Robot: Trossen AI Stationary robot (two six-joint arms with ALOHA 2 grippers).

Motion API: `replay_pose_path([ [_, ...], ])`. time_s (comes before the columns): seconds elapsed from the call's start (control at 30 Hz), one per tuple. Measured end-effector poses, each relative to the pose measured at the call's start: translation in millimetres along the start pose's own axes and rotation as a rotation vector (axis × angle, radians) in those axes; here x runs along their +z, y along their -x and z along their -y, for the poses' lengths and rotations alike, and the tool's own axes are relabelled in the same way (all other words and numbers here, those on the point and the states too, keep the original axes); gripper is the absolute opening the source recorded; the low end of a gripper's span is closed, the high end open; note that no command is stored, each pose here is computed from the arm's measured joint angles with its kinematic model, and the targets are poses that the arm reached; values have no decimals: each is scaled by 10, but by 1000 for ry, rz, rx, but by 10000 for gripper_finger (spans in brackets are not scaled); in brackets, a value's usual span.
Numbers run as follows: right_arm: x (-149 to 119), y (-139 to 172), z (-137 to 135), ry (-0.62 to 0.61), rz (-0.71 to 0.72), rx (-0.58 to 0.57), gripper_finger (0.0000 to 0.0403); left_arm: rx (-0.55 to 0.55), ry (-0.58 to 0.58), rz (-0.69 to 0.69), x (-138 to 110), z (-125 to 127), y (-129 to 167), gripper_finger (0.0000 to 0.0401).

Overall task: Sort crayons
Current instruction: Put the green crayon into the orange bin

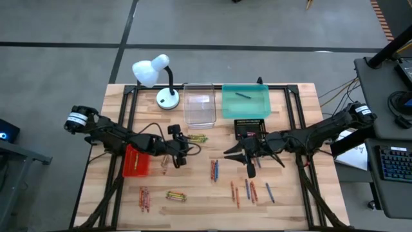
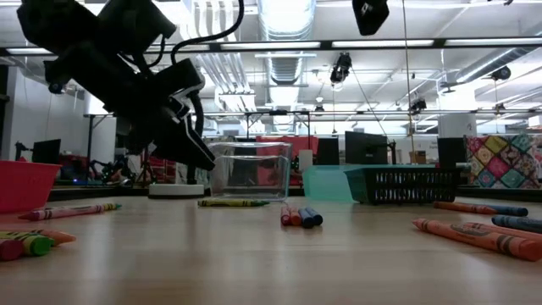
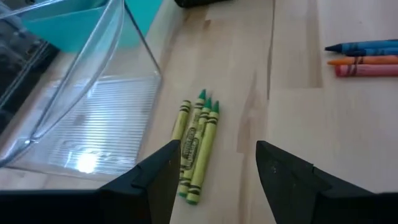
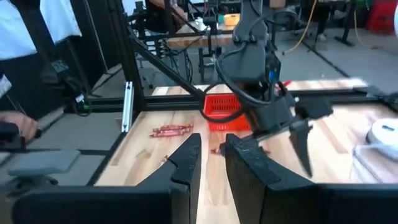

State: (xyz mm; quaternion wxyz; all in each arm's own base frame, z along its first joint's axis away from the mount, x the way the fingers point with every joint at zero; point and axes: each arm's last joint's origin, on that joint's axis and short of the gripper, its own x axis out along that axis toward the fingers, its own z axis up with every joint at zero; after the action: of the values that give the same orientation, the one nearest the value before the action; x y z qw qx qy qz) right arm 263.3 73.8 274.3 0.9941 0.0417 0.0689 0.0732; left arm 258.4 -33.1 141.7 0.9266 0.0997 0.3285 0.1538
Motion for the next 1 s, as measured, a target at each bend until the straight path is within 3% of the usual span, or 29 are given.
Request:
replay_pose_path([
  [0.5,108,-26,239,38,29,-97,63,-34,12,71,29,-163,-82,191],
  [1.0,115,-27,315,80,28,-123,63,-34,49,92,-104,-169,-72,191],
])
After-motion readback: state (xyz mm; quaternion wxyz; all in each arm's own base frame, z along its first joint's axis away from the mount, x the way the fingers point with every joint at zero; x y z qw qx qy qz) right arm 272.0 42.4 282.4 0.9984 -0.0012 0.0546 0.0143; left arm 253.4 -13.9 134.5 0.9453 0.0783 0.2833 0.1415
